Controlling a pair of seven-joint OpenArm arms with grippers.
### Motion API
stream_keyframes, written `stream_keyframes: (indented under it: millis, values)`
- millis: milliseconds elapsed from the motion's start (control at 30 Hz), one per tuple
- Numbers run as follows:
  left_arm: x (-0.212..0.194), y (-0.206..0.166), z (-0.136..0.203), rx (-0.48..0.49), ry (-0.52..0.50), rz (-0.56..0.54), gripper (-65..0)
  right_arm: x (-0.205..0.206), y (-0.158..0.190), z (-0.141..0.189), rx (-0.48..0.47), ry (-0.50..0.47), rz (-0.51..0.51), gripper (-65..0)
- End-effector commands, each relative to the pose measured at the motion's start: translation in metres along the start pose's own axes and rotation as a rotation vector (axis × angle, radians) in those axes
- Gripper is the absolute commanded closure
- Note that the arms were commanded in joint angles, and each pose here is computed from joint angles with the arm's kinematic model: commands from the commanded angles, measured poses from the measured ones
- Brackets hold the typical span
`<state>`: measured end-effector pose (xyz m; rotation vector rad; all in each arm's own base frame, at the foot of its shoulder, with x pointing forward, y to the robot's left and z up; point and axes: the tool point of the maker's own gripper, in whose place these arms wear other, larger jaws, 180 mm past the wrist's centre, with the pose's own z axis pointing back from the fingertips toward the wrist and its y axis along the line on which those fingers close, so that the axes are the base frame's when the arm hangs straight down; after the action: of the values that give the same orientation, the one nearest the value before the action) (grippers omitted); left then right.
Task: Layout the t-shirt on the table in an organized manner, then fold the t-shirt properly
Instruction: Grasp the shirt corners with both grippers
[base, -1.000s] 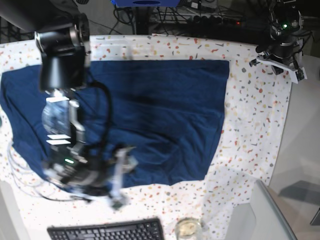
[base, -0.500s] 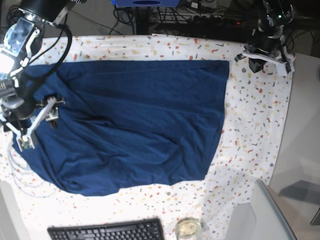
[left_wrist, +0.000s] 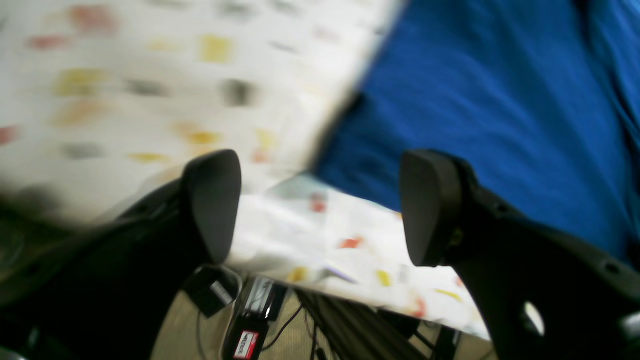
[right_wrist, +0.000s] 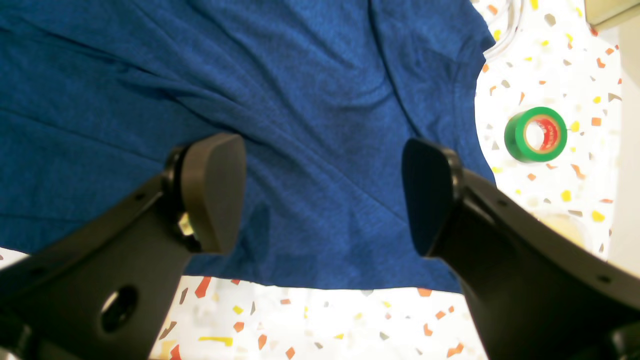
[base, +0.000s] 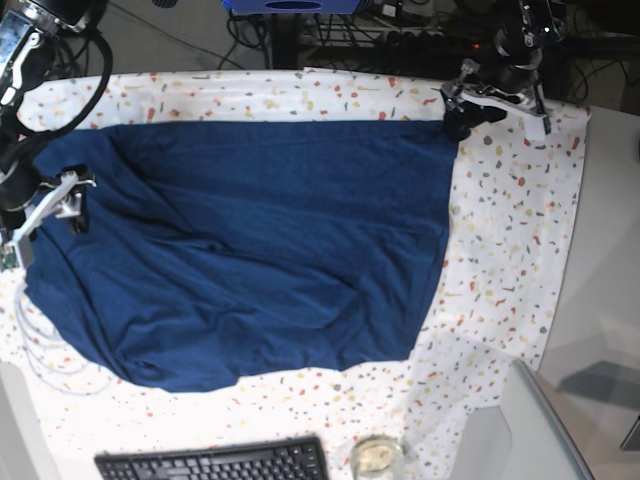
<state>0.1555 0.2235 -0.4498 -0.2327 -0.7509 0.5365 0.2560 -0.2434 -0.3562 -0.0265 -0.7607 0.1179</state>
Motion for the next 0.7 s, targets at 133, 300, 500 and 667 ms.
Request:
stream_keyframes:
  millis: [133,300,500,667]
  values:
    - [0.007,-0.001,-0.01,-0.01,-0.026,0.025,-46.2,0.012,-0.003,0.003,-0.004,-0.046,0.005,-44.9]
    - [-0.001,-0.007,-0.022,-0.029,0.002,0.04,-46.2,0.013,-0.004,0.004,-0.007,-0.052,0.003,-44.7]
    - [-0.01,-0.029,-0.032,-0.082,0.034,0.023,-46.2,-0.004,-0.026,0.005,-0.053,-0.027,-0.075,-44.7]
    - [-0.014,-0.027,-0.036,-0.076,0.046,0.036,-30.1,-0.04,-0.064,0.008,-0.14,0.004,-0.274,-44.7]
